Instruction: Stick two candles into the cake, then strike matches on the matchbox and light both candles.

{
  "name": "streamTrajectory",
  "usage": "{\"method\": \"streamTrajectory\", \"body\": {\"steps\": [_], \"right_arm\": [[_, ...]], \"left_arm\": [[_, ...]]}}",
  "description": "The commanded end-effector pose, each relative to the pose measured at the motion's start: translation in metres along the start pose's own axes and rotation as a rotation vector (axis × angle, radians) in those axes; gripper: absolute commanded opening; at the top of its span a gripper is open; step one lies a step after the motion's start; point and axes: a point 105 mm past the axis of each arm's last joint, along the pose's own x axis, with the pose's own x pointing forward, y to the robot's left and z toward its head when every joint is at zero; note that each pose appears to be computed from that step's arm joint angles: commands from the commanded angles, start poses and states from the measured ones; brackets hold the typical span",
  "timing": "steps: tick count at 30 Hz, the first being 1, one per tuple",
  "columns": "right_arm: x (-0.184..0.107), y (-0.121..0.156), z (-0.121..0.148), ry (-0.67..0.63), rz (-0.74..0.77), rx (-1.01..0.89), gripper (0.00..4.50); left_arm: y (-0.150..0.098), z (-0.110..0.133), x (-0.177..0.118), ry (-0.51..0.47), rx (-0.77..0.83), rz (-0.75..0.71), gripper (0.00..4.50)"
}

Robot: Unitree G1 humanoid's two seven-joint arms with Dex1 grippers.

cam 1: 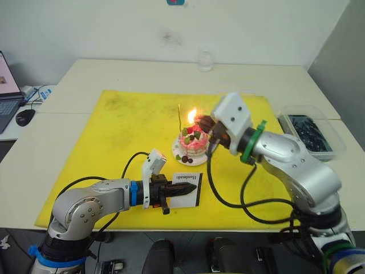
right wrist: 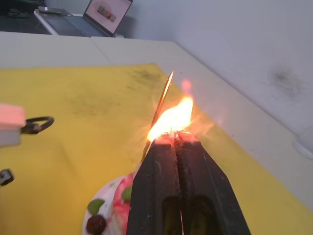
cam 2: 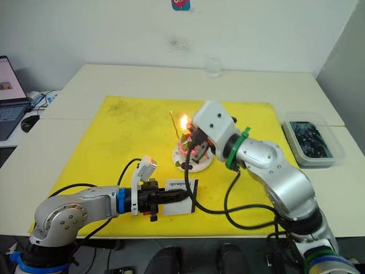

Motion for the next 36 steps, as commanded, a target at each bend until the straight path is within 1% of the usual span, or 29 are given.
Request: {"method": "streamTrajectory", "body": {"steps": [1,6,15,24,36], "right_arm": [[0.004,-0.006,0.015,-0.063,-0.036,-0.052,0.05],[0.007,-0.002,0.017,-0.080,-0.010,-0.065,0.05],[0.001,0.007,0.018,-0.077,0.055,-0.063,0.05],[0.005,0.002,0.016,-0.072,0.035,-0.055,0.05],[0.012,0.008,0.018,-0.076,0.057,-0.022,0.05]], "left_arm": [[-0.004,0.006,0.002,-0.021,0.034,-0.013,0.00],[-0.004,0.006,0.003,-0.029,0.034,-0.010,0.00],[-0.004,0.008,0.005,-0.033,0.036,-0.011,0.00],[-0.005,0.008,0.007,-0.033,0.038,-0.019,0.00],[-0.005,0.008,0.008,-0.034,0.040,-0.023,0.00]]}}
